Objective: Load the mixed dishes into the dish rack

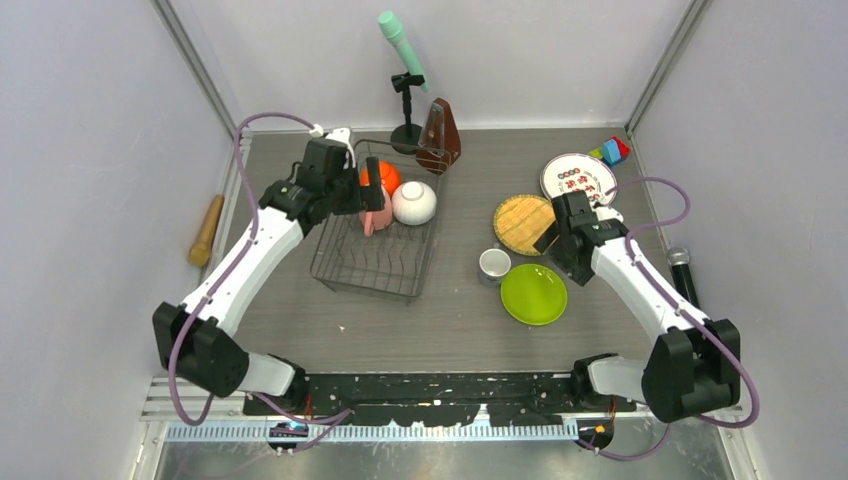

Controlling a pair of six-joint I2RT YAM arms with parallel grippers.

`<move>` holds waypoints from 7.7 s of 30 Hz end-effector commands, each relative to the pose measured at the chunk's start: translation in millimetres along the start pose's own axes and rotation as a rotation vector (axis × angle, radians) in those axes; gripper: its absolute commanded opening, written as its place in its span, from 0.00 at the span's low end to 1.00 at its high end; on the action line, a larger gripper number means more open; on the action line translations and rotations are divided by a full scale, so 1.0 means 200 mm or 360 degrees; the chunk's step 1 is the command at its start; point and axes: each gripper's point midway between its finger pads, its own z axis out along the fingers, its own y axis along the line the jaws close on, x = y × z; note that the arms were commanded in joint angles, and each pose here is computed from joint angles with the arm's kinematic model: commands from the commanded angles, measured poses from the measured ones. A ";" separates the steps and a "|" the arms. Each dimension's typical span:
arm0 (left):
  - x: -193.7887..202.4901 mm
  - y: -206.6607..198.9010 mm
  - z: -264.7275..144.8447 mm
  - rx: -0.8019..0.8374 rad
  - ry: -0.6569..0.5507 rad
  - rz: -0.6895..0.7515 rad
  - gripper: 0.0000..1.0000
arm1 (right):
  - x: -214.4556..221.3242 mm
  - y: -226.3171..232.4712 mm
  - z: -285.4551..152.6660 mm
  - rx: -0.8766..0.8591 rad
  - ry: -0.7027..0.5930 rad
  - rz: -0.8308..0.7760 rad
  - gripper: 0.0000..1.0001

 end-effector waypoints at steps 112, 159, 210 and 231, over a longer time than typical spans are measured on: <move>-0.11 0.16 -0.65 -0.0044 -0.0339 0.0003 0.00 | -0.07 0.98 -0.90 -0.2077 0.0078 -0.0247 0.88; 0.08 0.41 -0.23 -0.0458 -0.0108 0.0265 0.57 | -0.05 0.75 -0.58 -0.1537 0.0076 -0.0247 0.90; 0.20 -0.18 -0.43 0.0644 -0.0060 -0.0070 0.84 | -0.88 0.03 0.63 0.0110 -0.0427 0.0980 0.78; 0.24 -0.03 -0.20 0.0289 0.0079 -0.0131 0.89 | -0.81 0.00 0.79 0.0183 -0.0256 0.0964 0.18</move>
